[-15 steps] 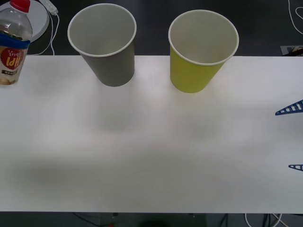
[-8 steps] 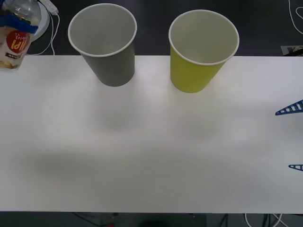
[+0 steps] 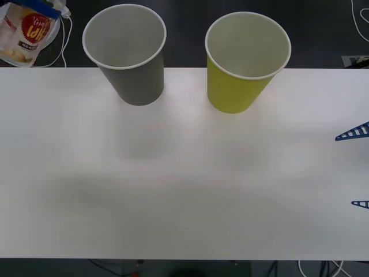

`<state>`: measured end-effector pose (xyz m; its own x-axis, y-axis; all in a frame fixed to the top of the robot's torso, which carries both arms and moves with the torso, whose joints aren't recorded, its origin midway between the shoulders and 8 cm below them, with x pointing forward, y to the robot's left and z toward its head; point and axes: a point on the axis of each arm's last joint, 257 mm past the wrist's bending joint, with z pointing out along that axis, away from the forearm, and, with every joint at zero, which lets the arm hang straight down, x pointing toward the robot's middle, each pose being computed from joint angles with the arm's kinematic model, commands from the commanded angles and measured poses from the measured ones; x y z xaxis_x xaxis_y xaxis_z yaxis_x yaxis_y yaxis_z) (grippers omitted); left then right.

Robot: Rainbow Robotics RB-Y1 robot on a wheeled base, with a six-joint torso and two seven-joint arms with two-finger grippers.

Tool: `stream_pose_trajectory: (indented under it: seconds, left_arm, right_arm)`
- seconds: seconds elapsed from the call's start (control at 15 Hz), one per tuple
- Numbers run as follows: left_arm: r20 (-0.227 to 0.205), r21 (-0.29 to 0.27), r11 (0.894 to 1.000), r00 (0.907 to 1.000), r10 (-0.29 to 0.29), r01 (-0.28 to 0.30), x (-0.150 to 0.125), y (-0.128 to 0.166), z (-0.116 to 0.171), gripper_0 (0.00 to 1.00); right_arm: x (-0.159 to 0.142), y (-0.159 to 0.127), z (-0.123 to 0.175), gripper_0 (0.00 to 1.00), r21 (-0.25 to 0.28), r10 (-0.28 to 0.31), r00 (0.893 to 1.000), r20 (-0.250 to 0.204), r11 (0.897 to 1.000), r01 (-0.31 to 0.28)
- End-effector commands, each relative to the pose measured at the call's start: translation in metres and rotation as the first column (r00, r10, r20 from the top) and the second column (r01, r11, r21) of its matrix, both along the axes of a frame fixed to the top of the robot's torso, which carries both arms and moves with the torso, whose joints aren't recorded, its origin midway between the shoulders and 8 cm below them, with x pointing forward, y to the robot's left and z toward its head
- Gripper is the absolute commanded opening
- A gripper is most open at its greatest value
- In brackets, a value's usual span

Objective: Put the can into the green bin and the plastic bottle into the gray bin

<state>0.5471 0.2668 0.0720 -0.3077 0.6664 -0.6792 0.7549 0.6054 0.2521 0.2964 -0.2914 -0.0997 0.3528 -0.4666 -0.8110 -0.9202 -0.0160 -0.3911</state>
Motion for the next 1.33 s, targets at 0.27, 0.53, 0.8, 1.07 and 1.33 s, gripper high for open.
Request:
stream_pose_trajectory:
  seconds: [0.27,0.53,0.8,1.07,1.33]
  left_arm:
    - [-0.023,0.028,0.999,0.9996,-0.017,0.018,0.017,-0.027,0.014,0.00]
    - [-0.011,0.016,0.999,0.9995,-0.030,0.030,0.031,-0.053,0.031,0.00]
    - [0.005,0.015,0.999,0.9993,-0.038,0.038,0.044,-0.080,0.043,0.00]
    - [0.007,0.006,0.999,0.9987,-0.051,0.051,0.054,-0.107,0.048,0.00]
    - [0.021,0.041,0.998,0.9982,-0.056,0.055,0.061,-0.130,0.049,0.00]
  right_arm:
    - [0.000,0.000,0.000,1.00,0.000,0.000,1.000,0.000,1.000,0.000]
    - [0.000,0.000,0.000,1.00,0.000,0.000,1.000,0.000,1.000,0.000]
    - [0.000,0.000,0.000,1.00,0.000,0.000,1.000,0.000,1.000,0.000]
    - [0.000,0.000,0.000,1.00,0.000,0.000,1.000,0.000,1.000,0.000]
    - [0.000,0.000,0.000,1.00,0.000,0.000,1.000,0.000,1.000,0.000]
